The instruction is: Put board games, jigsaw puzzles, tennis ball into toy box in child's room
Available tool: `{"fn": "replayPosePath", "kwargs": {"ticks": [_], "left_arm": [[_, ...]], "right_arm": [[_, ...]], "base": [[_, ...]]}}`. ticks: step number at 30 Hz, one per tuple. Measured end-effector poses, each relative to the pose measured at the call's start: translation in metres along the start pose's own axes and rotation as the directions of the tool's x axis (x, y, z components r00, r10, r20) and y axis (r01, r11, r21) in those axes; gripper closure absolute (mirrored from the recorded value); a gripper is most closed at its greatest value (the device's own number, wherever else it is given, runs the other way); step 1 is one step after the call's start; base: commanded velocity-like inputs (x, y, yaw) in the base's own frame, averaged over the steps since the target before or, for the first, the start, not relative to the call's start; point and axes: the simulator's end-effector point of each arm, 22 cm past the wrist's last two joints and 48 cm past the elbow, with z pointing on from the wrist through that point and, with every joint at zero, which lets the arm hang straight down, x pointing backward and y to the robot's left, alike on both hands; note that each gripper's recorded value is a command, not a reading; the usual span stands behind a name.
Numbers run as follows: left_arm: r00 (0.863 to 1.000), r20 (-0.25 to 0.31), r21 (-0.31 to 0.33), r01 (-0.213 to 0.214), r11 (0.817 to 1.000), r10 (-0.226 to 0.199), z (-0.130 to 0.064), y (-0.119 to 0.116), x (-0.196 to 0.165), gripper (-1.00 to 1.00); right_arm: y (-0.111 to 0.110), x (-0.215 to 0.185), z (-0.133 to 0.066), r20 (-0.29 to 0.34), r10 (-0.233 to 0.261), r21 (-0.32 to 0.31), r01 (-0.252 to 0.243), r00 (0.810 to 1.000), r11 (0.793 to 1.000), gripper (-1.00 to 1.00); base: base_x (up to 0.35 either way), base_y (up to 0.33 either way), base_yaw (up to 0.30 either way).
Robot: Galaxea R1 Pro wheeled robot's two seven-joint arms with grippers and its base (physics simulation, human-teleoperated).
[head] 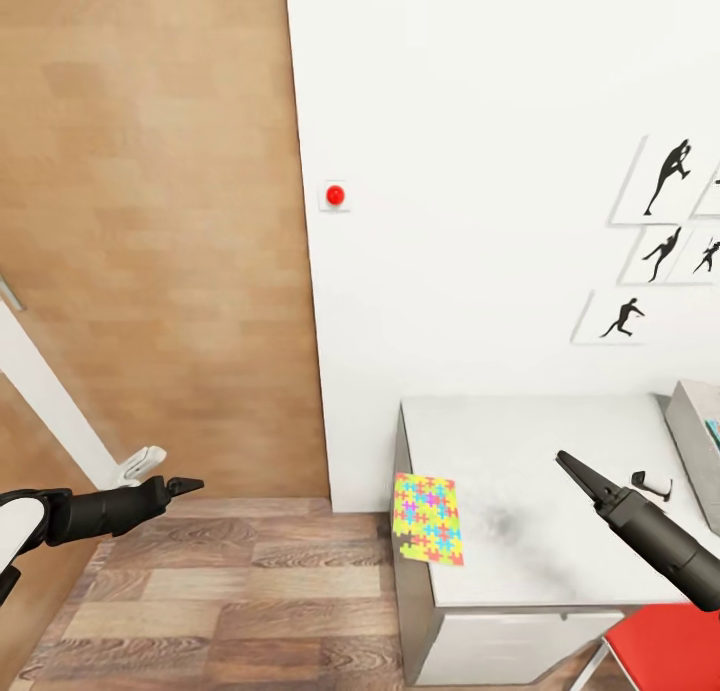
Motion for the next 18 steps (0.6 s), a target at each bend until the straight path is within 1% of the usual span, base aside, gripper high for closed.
{"fn": "replayPosePath", "kwargs": {"ticks": [5,9,15,18], "left_arm": [[1.0,0.007,0.004,-0.003,1.0,0.003,-0.003,-0.002,-0.002,-1.0],[1.0,0.011,0.005,-0.005,1.0,0.005,-0.005,-0.004,-0.003,-1.0],[1.0,0.012,0.006,-0.006,1.0,0.006,-0.005,-0.004,-0.003,-1.0],[1.0,0.013,0.006,-0.006,1.0,0.006,-0.006,-0.004,-0.003,-1.0]], "right_arm": [[0.003,-0.002,-0.001,0.004,-0.004,-0.005,0.004,1.0,1.0,-1.0],[0.005,-0.003,-0.001,0.006,-0.008,-0.008,0.008,1.0,1.0,-1.0],[0.005,-0.01,-0.004,0.022,-0.013,-0.003,0.013,1.0,1.0,-1.0],[0.004,-0.011,-0.005,0.025,-0.015,-0.001,0.015,1.0,1.0,-1.0]], "base": [[0.0,-0.277,0.0],[0.012,-0.108,0.0],[0.152,-0.164,0.0],[0.107,-0.084,0.0]]}}
